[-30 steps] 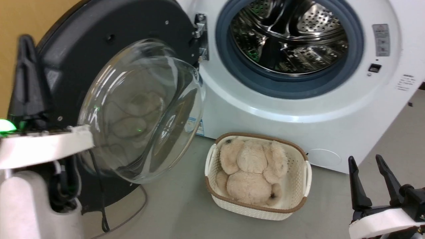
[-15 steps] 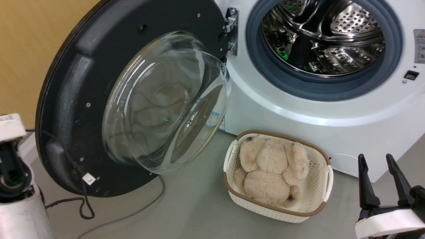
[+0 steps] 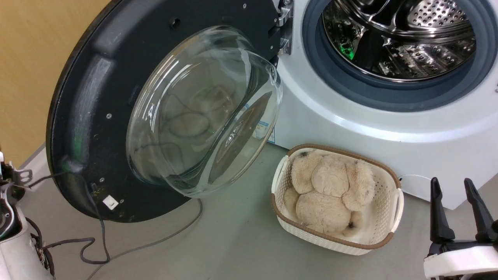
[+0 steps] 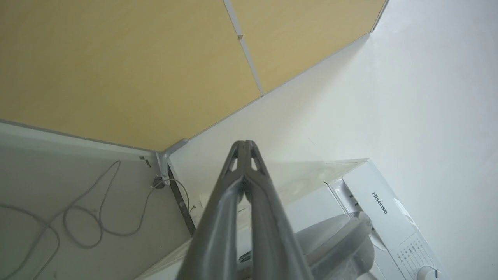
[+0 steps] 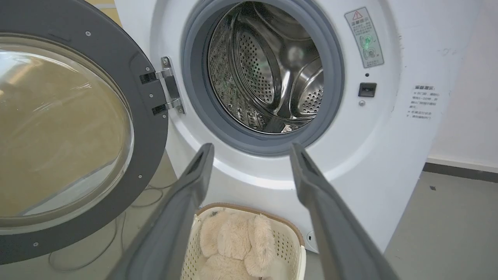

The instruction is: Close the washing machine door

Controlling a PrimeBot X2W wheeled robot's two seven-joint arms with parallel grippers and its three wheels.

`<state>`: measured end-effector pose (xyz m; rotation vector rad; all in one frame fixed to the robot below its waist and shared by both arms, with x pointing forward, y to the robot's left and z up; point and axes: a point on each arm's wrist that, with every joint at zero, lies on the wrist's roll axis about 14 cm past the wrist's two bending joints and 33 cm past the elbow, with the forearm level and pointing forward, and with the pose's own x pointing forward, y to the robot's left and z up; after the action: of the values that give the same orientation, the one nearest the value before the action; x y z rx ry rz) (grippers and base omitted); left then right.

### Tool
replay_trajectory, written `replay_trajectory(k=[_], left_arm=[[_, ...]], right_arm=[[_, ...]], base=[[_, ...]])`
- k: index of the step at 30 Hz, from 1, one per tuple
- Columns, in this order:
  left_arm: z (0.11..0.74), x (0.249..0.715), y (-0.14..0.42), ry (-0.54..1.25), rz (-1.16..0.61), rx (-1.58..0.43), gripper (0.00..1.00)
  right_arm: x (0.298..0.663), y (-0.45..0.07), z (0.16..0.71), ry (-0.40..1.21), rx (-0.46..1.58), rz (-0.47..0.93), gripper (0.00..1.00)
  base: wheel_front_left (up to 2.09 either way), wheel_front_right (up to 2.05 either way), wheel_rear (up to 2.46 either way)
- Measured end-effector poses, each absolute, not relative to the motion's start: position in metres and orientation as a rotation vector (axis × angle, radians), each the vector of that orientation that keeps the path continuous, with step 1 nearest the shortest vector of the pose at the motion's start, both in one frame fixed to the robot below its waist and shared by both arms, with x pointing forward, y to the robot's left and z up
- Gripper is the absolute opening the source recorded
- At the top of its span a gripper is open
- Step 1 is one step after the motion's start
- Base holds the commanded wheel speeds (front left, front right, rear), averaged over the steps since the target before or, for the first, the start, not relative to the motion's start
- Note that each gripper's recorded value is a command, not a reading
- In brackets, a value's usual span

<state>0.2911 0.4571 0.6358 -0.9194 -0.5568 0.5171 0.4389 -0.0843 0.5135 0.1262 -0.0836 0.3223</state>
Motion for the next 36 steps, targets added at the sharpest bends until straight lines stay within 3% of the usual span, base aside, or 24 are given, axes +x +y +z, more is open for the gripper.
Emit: replay_trajectory(k=[21,36], left_arm=[[0.543,0.278,0.415,-0.284,0.391,-1.301,0.0],[0.549,0.281,0.3,-0.026,-0.001,-1.341,0.0]], right_arm=[[0.455,-0.07,0.508,-0.104,0.161,0.345,1.0],[0.46,-0.055,0.512,-0.124,0.189,0.377,1.0]], base=[[0.0,0.0,0.0],[0.0,0.0,0.0]])
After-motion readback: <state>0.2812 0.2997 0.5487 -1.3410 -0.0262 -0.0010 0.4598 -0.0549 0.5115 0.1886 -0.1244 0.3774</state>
